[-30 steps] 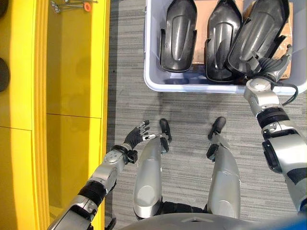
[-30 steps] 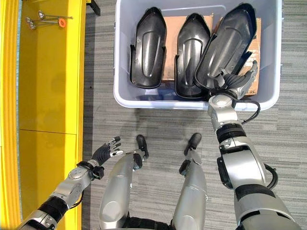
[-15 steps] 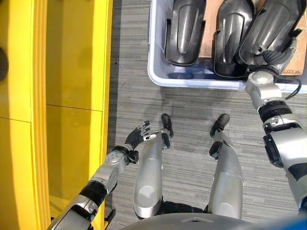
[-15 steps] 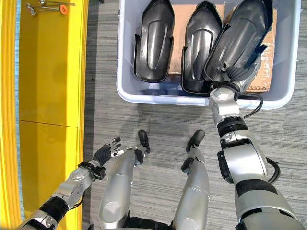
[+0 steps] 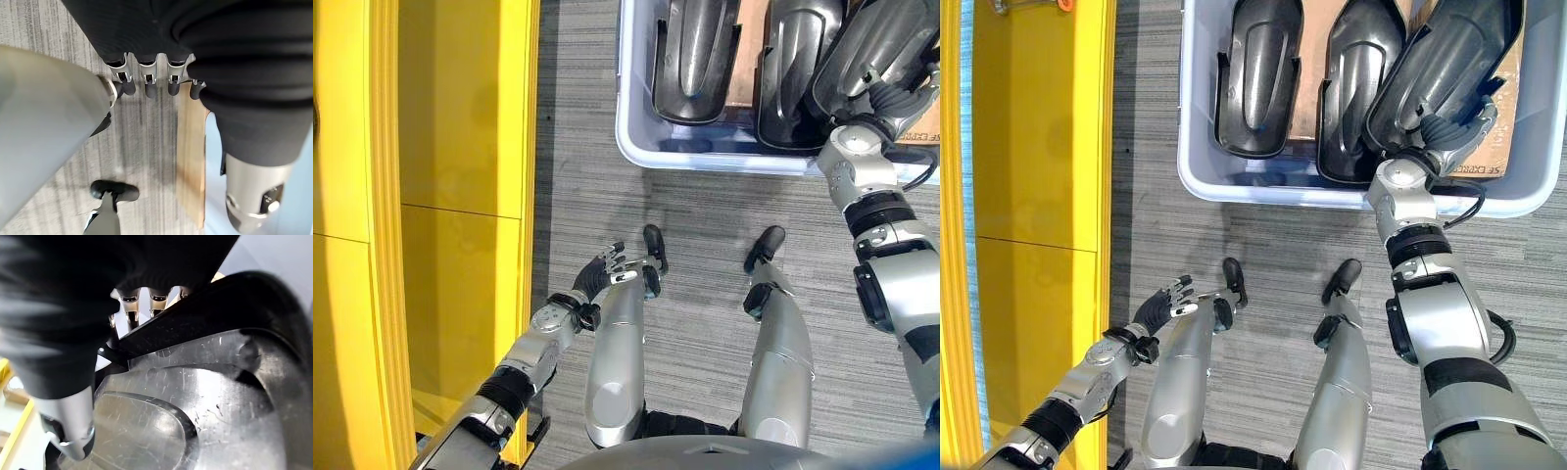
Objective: Move parts from the plastic box to the shelf.
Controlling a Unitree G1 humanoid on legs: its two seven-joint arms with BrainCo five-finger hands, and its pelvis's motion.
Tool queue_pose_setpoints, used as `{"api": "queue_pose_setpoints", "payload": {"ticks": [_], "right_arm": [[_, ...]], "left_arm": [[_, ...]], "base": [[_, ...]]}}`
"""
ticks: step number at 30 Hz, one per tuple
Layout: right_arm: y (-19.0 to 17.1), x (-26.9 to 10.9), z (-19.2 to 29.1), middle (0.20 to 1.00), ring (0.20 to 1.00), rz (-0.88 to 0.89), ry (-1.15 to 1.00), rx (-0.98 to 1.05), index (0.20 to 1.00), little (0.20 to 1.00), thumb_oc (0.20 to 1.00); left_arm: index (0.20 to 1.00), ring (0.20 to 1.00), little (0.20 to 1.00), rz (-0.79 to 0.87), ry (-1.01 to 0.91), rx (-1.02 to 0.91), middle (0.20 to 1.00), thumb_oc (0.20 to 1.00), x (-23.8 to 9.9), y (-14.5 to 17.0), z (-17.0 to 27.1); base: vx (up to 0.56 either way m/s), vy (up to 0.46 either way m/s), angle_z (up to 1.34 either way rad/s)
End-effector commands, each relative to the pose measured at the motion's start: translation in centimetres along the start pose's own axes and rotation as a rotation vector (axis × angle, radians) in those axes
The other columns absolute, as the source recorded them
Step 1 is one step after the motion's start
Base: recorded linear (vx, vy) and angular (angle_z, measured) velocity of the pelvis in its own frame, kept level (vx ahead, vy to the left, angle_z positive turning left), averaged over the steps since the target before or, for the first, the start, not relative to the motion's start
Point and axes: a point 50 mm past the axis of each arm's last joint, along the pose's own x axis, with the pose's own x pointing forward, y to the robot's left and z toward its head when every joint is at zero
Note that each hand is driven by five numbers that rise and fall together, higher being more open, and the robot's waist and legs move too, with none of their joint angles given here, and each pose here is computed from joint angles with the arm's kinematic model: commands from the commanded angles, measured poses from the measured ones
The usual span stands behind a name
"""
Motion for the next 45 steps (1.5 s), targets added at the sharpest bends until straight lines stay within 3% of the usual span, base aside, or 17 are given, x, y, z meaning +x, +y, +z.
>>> {"api": "queue_pose_setpoints", "payload": {"ticks": [1,12,19,34,39,45], "right_arm": [[-0.7,0.3,-0.3,1.0,1.0,-0.003,0.005,0.029,1.0,1.0,1.0],[-0.6,-0.1,-0.8,1.0,1.0,-0.008,0.05,0.097,1.0,1.0,1.0],[-0.7,-0.5,-3.0,1.0,1.0,0.056,0.145,0.034,1.0,1.0,1.0],[-2.3,-0.5,-8.9,1.0,1.0,0.358,0.541,-0.51,1.0,1.0,1.0],[-3.6,-0.3,-9.9,1.0,1.0,0.372,0.721,-0.52,1.0,1.0,1.0],[-4.4,0.0,-10.1,1.0,1.0,0.384,0.788,-0.514,1.0,1.0,1.0]], "left_arm": [[1.0,1.0,1.0,-0.045,-0.016,-0.026,1.0,1.0,-0.4,-1.9,-0.7],[1.0,1.0,1.0,-0.034,-0.034,-0.026,1.0,1.0,0.1,-1.8,0.1],[1.0,1.0,1.0,-0.03,-0.02,-0.027,1.0,1.0,0.0,-1.8,-0.3],[1.0,1.0,1.0,-0.027,-0.005,0.011,1.0,1.0,0.0,-0.3,0.6],[1.0,1.0,1.0,-0.039,-0.001,0.024,1.0,1.0,-0.3,0.1,0.7],[1.0,1.0,1.0,-0.04,0.0,0.029,1.0,1.0,-0.4,0.2,0.9]], "base": [[0.0,0.006,-0.03],[0.0,-0.001,-0.01],[0.01,0.001,-0.01],[0.0,-0.008,0.03],[0.01,-0.007,0.05],[0.02,0.004,0.04]]}}
